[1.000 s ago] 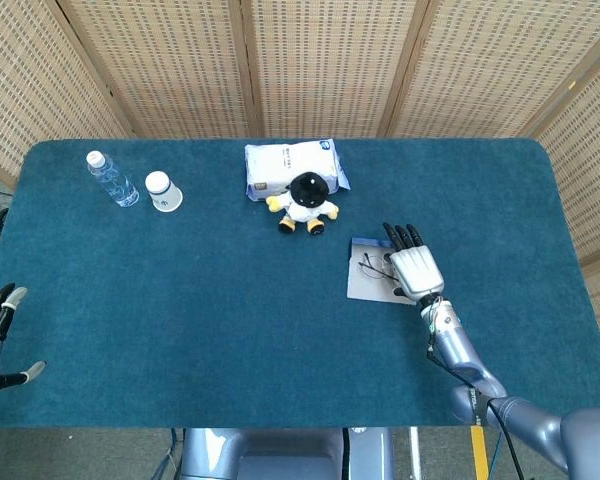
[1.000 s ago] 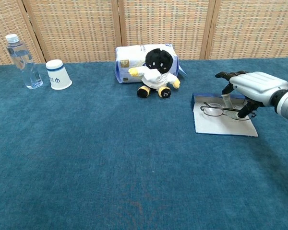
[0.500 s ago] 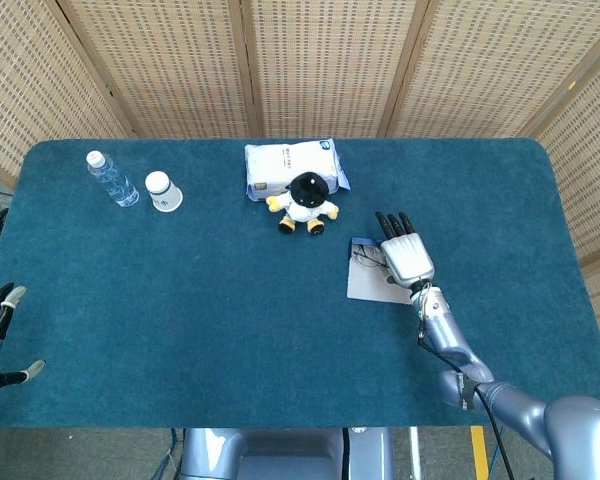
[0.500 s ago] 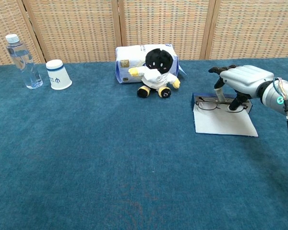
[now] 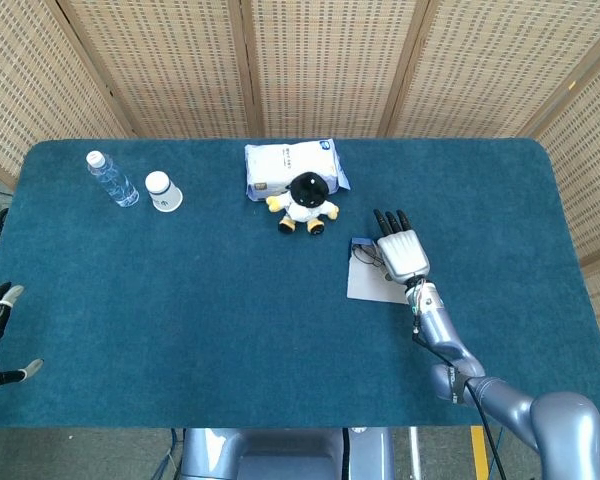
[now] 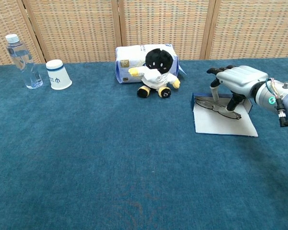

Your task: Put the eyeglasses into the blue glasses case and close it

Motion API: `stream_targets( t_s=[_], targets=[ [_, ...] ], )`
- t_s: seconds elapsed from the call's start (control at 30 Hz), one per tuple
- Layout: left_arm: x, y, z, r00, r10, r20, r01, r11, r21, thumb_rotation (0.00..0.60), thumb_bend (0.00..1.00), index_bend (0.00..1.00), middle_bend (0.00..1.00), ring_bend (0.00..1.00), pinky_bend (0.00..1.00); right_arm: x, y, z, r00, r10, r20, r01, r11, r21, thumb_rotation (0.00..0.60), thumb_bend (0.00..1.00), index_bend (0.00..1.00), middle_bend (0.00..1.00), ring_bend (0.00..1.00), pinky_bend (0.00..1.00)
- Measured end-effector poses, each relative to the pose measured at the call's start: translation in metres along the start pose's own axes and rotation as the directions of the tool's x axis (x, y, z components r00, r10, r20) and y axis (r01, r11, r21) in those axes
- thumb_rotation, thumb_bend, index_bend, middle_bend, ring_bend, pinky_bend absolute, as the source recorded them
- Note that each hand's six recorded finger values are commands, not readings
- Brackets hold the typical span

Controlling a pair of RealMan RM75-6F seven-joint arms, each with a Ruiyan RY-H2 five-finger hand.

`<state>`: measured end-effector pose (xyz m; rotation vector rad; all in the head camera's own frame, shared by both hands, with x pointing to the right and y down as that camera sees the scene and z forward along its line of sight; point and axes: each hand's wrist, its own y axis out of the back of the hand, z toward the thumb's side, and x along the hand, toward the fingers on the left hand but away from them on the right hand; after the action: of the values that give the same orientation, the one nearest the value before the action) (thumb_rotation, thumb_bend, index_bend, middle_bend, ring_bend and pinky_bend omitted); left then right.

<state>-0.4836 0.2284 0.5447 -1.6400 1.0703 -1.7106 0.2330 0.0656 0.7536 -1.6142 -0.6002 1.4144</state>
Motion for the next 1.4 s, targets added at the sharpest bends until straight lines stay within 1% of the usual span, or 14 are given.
stream_targets(
  t_s=[0.07,0.2,0.33,0.47,0.6,0.7,0.8,0.93,1.03,1.1,1.17,1.27,1.4],
  targets=[
    [0.000,0.000,0.000,1.000,-0.002,0.001,0.002,1.000,0.000,0.600,0.08,0.00,0.00,0.00,0.00,0.001,0.000,0.000,1.000,-0.007,0.001,0.007,1.000,-0.003,0.600,0.26,0.35,0.00,0.00,0.00],
    [0.000,0.000,0.000,1.000,0.000,0.002,0.000,1.000,-0.002,0.600,0.08,0.00,0.00,0.00,0.00,0.002,0.000,0.000,1.000,-0.009,0.004,0.009,1.000,-0.008,0.600,0.26,0.35,0.00,0.00,0.00],
    [-0.001,0.000,0.001,1.000,-0.002,0.006,0.002,1.000,-0.004,0.600,0.08,0.00,0.00,0.00,0.00,0.003,0.004,-0.004,0.999,-0.032,0.017,0.032,0.999,-0.015,0.600,0.26,0.34,0.00,0.00,0.00],
    [-0.002,0.001,0.001,1.000,0.001,0.010,-0.001,1.000,-0.005,0.600,0.08,0.00,0.00,0.00,0.00,0.003,0.004,-0.007,0.999,-0.029,0.026,0.030,0.999,-0.020,0.600,0.26,0.22,0.00,0.00,0.00],
    [-0.001,0.000,0.001,1.000,-0.003,0.008,0.003,1.000,-0.005,0.600,0.08,0.00,0.00,0.00,0.00,0.004,0.005,-0.006,0.999,-0.032,0.023,0.033,0.999,-0.037,0.600,0.26,0.13,0.00,0.00,0.00],
    [-0.001,0.000,0.000,1.000,-0.004,0.006,0.004,1.000,-0.005,0.600,0.08,0.00,0.00,0.00,0.00,0.007,0.011,-0.007,0.998,-0.058,0.023,0.059,0.997,-0.047,0.600,0.26,0.08,0.00,0.00,0.00],
    [0.000,-0.001,0.001,1.000,-0.008,0.007,0.008,1.000,-0.003,0.600,0.08,0.00,0.00,0.00,0.00,0.013,0.022,-0.008,0.994,-0.107,0.017,0.108,0.993,-0.050,0.600,0.26,0.06,0.00,0.00,0.00],
    [0.000,-0.001,0.002,1.000,-0.011,0.009,0.011,1.000,-0.001,0.600,0.08,0.00,0.00,0.00,0.00,0.029,0.033,-0.010,0.987,-0.162,-0.007,0.161,0.985,-0.066,0.600,0.26,0.06,0.00,0.00,0.00],
    [0.000,-0.002,0.002,1.000,-0.012,0.012,0.012,1.000,0.001,0.600,0.08,0.00,0.00,0.00,0.00,0.042,0.033,-0.011,0.985,-0.168,-0.032,0.166,0.984,-0.065,0.600,0.26,0.13,0.00,0.00,0.00],
    [-0.001,-0.002,0.004,1.000,-0.012,0.017,0.012,1.000,0.002,0.600,0.08,0.00,0.00,0.00,0.00,0.051,0.029,-0.008,0.985,-0.160,-0.058,0.157,0.986,-0.059,0.600,0.26,0.20,0.00,0.00,0.00],
    [-0.002,-0.002,0.006,1.000,-0.012,0.025,0.012,1.000,0.005,0.600,0.08,0.00,0.00,0.00,0.00,0.065,0.020,-0.005,0.985,-0.149,-0.091,0.145,0.988,-0.045,0.600,0.26,0.22,0.00,0.00,0.00],
    [-0.004,-0.003,0.008,0.999,-0.012,0.034,0.012,1.000,0.008,0.600,0.08,0.00,0.00,0.00,0.00,0.081,0.004,0.002,0.984,-0.121,-0.129,0.118,0.993,-0.027,0.600,0.26,0.24,0.00,0.00,0.00],
    [-0.006,-0.003,0.009,0.999,-0.007,0.037,0.007,1.000,0.008,0.600,0.08,0.00,0.00,0.00,0.00,0.084,-0.007,0.011,0.984,-0.111,-0.142,0.111,0.994,-0.012,0.600,0.26,0.25,0.00,0.00,0.00]
  ],
)
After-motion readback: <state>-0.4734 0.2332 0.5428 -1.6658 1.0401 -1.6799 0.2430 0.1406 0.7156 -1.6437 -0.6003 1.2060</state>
